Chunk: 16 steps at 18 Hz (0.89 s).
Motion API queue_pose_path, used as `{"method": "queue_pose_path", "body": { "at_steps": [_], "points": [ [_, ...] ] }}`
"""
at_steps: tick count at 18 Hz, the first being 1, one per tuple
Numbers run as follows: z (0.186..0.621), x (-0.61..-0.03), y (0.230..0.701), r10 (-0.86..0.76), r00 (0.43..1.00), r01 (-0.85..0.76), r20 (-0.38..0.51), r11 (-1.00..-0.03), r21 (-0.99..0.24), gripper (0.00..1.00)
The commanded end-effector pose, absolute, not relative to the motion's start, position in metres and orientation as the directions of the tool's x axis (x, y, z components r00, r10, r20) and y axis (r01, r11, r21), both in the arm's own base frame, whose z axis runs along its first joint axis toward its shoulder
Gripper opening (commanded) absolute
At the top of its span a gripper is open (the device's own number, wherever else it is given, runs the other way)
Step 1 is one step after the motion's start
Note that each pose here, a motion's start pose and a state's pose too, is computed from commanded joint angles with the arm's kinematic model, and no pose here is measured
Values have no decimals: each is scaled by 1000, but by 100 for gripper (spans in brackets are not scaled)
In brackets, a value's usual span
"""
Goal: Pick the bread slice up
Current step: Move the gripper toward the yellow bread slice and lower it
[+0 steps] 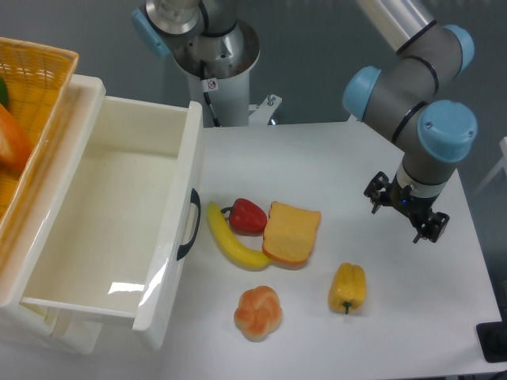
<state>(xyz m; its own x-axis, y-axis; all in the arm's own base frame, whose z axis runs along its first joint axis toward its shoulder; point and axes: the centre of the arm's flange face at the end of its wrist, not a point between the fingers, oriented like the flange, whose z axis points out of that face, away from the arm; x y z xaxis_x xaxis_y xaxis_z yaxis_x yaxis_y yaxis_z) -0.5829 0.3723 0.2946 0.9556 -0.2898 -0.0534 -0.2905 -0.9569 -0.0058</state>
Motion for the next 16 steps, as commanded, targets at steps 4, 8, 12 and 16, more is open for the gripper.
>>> {"method": "queue_pose_path", "body": {
  "at_steps": [4, 8, 12, 16],
  "points": [
    [283, -579, 374, -262, 964, -263, -35, -965, -6, 100],
    [256, -569, 368, -238, 971, -239, -27, -971, -20, 100],
    [236, -555, 358, -227, 974, -226, 7, -973, -44, 100],
    [213, -540, 354, -218, 974, -210, 70, -972, -106, 100]
  ]
}}
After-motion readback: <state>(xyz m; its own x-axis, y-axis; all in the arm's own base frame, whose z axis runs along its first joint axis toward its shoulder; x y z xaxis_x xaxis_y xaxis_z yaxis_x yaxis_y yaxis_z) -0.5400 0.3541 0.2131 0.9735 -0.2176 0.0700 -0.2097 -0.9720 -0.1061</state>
